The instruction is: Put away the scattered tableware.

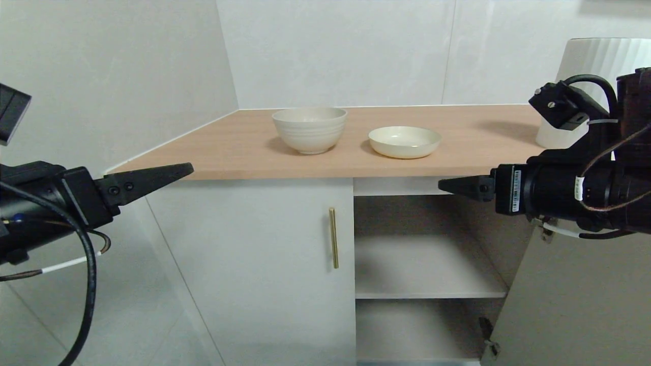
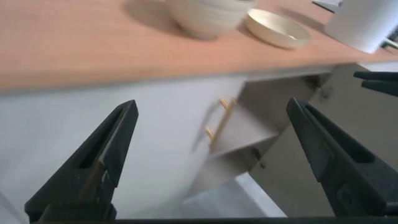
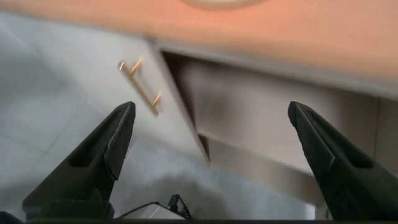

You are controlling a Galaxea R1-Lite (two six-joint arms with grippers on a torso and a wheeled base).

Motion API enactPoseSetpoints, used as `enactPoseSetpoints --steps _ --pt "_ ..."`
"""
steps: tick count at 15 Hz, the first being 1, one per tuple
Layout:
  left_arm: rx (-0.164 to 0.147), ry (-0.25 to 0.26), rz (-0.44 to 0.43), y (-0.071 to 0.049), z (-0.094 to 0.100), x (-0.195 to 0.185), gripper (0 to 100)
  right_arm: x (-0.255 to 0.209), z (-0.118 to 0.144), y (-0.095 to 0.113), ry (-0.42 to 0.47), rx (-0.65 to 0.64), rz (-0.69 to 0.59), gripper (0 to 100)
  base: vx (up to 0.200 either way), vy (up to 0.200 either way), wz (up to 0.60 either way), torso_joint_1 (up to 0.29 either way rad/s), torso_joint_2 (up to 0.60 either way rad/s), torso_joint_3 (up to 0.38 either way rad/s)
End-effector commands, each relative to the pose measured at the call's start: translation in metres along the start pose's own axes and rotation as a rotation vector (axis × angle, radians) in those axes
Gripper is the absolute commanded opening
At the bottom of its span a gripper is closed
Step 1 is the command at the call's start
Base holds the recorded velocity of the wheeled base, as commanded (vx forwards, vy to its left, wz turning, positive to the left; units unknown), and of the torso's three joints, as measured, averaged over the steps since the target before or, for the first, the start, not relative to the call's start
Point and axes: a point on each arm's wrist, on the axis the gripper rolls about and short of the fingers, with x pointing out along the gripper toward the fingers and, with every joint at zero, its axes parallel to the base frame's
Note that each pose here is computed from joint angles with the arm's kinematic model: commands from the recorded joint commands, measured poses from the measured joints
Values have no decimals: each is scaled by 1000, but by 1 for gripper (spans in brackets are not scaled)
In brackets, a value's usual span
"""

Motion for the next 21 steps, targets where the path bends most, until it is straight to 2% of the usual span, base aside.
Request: enactPoseSetpoints --steps 1,10,14,21 --pt "-1 1 1 0 0 1 100 -2 -1 0 -2 2 5 100 0 0 0 0 0 0" --pt "3 -7 -13 -2 0 -2 100 -8 -7 0 -18 -38 40 100 0 0 0 0 0 0" --pt "-2 10 -35 -4 -2 1 100 0 -10 -1 1 -37 34 100 0 0 0 61 -233 -237" --pt "-13 39 -44 -2 -5 12 100 22 -14 -8 2 -27 4 100 0 0 0 178 -495 -294"
